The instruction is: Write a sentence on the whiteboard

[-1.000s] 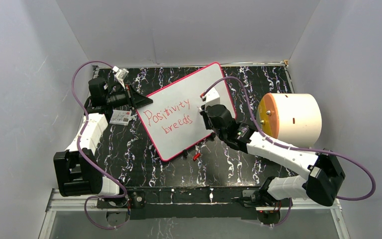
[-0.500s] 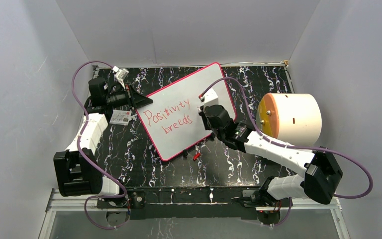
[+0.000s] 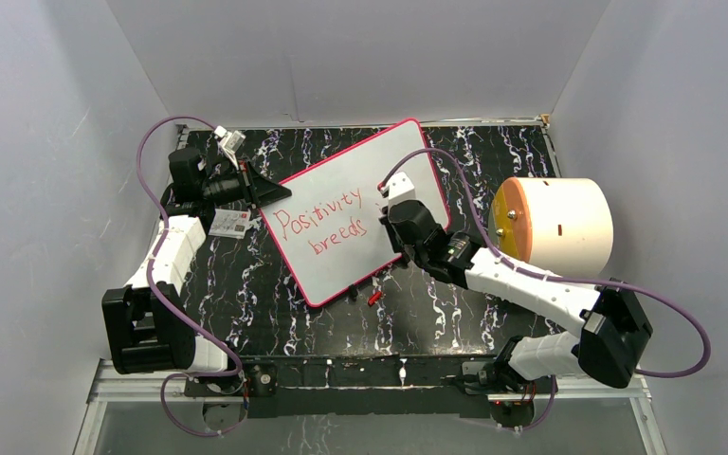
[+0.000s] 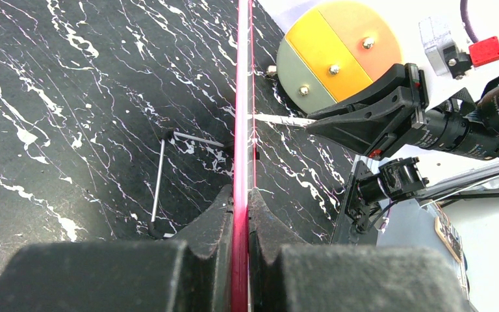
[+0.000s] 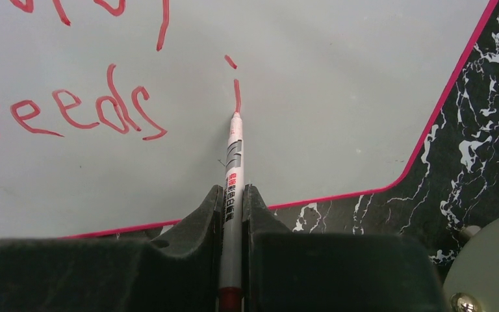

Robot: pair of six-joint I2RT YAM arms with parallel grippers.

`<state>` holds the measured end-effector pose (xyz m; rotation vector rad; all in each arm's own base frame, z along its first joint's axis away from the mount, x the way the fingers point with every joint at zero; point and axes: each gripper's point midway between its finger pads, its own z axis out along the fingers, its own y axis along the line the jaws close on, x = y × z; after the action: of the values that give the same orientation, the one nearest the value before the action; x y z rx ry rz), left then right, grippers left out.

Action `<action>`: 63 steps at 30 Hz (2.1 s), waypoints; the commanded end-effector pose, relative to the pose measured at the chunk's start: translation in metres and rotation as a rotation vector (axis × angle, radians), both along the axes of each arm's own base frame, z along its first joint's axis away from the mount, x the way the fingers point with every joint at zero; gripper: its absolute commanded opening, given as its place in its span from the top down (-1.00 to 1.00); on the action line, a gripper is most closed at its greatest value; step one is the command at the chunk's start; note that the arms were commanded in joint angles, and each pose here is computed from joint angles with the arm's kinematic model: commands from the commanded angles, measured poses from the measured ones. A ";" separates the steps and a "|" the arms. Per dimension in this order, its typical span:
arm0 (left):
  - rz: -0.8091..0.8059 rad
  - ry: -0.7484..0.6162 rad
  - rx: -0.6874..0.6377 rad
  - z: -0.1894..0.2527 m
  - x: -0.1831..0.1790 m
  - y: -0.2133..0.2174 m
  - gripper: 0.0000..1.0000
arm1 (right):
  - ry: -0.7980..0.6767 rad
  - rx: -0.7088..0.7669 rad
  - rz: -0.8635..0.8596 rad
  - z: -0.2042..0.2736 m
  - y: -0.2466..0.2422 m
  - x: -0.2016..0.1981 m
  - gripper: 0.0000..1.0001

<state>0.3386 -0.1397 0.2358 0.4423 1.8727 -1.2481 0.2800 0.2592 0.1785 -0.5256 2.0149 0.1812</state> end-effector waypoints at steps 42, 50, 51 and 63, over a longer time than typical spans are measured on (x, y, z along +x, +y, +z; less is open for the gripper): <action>0.064 0.077 0.089 -0.044 0.009 0.005 1.00 | -0.106 0.150 -0.056 0.042 0.000 0.017 1.00; 0.060 0.077 0.089 -0.044 0.009 0.004 1.00 | -0.100 0.150 -0.054 0.037 0.001 0.020 1.00; 0.060 0.076 0.089 -0.044 0.009 0.004 1.00 | -0.100 0.151 -0.054 0.036 0.001 0.020 1.00; 0.060 0.076 0.088 -0.044 0.008 0.004 1.00 | -0.072 0.136 -0.052 0.023 0.002 0.022 1.00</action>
<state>0.3388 -0.1401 0.2361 0.4470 1.8713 -1.2537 0.2962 0.2546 0.1952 -0.4134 1.9625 0.2284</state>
